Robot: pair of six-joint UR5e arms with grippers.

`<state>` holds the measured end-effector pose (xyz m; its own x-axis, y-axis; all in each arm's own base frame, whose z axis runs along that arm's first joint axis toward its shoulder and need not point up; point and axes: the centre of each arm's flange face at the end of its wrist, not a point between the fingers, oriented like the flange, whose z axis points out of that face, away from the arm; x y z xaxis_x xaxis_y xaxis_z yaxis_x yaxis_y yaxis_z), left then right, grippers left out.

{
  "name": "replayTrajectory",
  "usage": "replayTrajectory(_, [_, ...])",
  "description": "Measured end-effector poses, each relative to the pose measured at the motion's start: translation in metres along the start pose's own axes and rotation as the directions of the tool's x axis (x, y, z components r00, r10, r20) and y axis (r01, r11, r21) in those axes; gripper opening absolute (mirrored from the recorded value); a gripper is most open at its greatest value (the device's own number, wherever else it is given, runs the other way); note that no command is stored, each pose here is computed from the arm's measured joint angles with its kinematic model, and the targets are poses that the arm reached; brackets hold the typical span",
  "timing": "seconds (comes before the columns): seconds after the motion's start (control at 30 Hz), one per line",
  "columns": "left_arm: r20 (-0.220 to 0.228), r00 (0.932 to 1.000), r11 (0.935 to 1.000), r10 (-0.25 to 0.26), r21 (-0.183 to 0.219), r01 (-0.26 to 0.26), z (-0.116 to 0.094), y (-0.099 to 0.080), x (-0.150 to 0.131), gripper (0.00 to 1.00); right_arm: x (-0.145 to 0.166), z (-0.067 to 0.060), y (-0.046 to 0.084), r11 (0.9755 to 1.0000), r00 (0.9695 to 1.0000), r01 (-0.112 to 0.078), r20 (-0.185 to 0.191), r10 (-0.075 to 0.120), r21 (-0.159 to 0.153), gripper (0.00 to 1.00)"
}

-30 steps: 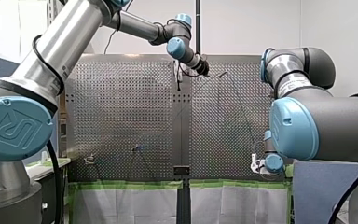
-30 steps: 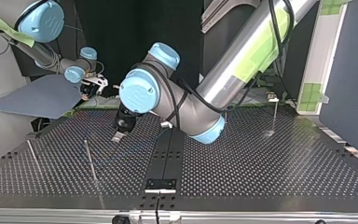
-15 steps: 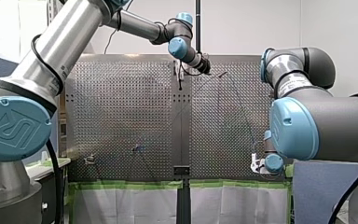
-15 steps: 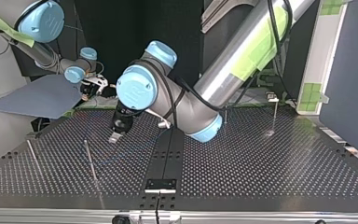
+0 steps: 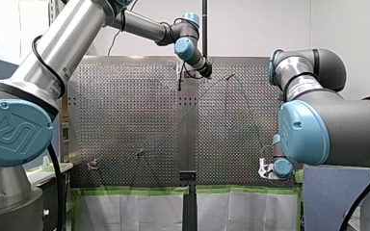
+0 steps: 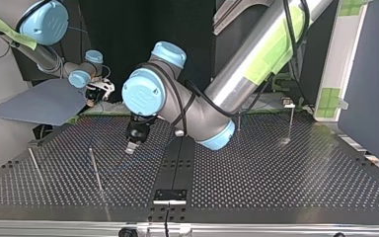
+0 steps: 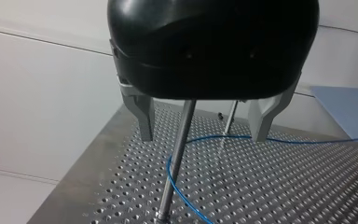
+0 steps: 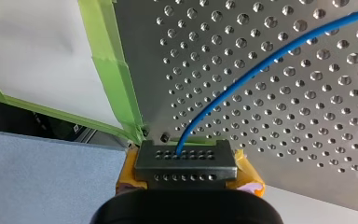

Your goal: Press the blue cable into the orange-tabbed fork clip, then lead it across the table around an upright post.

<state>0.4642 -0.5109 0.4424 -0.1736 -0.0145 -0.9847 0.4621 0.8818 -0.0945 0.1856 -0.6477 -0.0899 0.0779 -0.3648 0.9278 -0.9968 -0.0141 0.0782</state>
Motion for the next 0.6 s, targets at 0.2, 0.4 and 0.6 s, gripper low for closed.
replayTrajectory(0.2, [-0.013, 0.9998, 0.9998, 0.017, -0.010, -0.017, -0.0020, -0.0002, 0.0013, 1.00, -0.0003, -0.0006, -0.0009, 1.0000, 1.0000, 0.001, 0.003, -0.001, 0.001, 0.00])
replayTrajectory(0.4, [-0.014, 0.9997, 0.9998, 0.019, -0.010, -0.019, -0.0032, -0.0013, 0.0011, 1.00, -0.0003, -0.0006, -0.0011, 1.0000, 1.0000, 0.001, 0.003, -0.001, 0.002, 0.00])
replayTrajectory(0.6, [-0.013, 0.9997, 0.9997, 0.020, -0.017, -0.020, -0.0031, -0.0008, 0.0011, 1.00, -0.0002, -0.0006, -0.0012, 1.0000, 1.0000, 0.001, 0.002, -0.001, 0.002, 0.00])
